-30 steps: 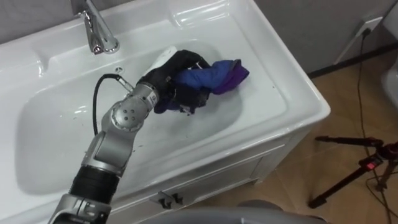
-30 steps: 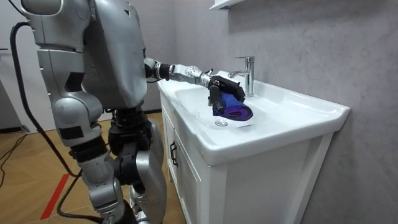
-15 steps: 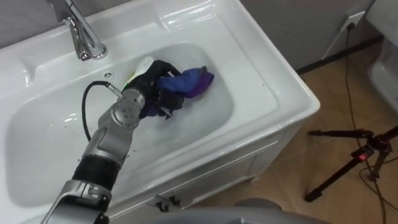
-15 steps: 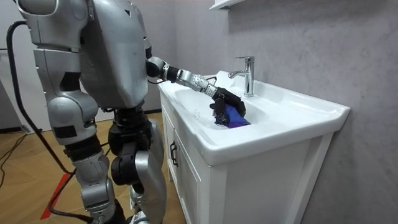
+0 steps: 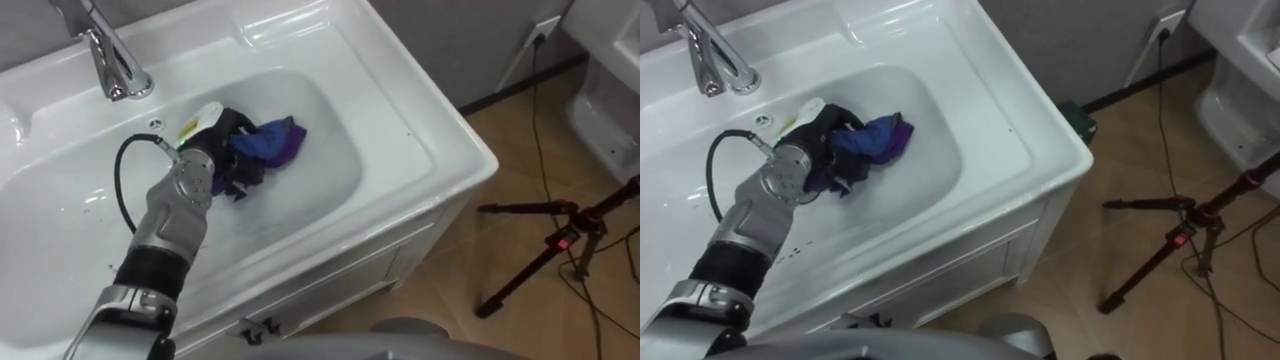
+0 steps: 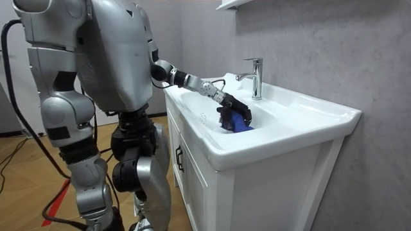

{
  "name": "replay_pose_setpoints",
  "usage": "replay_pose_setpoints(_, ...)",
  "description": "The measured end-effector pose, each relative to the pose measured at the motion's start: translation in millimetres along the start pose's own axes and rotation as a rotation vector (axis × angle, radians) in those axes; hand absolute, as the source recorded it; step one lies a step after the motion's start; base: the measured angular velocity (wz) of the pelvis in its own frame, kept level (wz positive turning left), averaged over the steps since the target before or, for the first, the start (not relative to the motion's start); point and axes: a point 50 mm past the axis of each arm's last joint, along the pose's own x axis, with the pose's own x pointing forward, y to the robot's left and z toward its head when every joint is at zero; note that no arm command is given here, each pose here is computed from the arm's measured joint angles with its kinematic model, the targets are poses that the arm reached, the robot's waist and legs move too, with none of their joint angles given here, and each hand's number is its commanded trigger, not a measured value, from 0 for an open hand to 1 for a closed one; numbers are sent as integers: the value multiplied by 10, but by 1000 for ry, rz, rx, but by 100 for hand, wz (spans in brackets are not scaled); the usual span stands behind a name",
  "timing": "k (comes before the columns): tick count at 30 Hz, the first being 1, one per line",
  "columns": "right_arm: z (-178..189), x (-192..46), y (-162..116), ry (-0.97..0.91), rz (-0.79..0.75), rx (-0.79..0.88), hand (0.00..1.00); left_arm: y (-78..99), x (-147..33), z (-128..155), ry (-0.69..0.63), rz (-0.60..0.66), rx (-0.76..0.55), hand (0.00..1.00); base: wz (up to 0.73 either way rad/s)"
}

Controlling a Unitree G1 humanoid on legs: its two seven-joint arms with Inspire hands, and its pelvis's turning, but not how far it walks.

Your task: Wipe basin

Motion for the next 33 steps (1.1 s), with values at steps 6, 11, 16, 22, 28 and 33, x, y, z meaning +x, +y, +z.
replay_pose_setpoints(6, 39, -8, -31, -20, -16, -11, 0, -110, 13, -87, 40, -31, 75, 100, -4)
replay_pose_setpoints(11, 78, -25, -121, -44, -46, -14, 0, -205, -17, -158, 61, -51, 124, 100, 4)
replay_pose_setpoints(16, 69, -31, -160, -45, -53, -10, 0, -279, -82, -221, 65, -40, 165, 100, 10)
replay_pose_setpoints(22, 130, -41, -213, -68, -70, -11, 0, -391, -179, -360, 80, -1, 282, 100, 9)
replay_pose_setpoints(28, 167, -54, -281, -81, -98, -3, 0, -404, -290, -546, 104, 64, 352, 100, 20)
replay_pose_setpoints(33, 183, -68, -355, -99, -126, -10, 0, -393, -411, -737, 134, 112, 410, 100, 14)
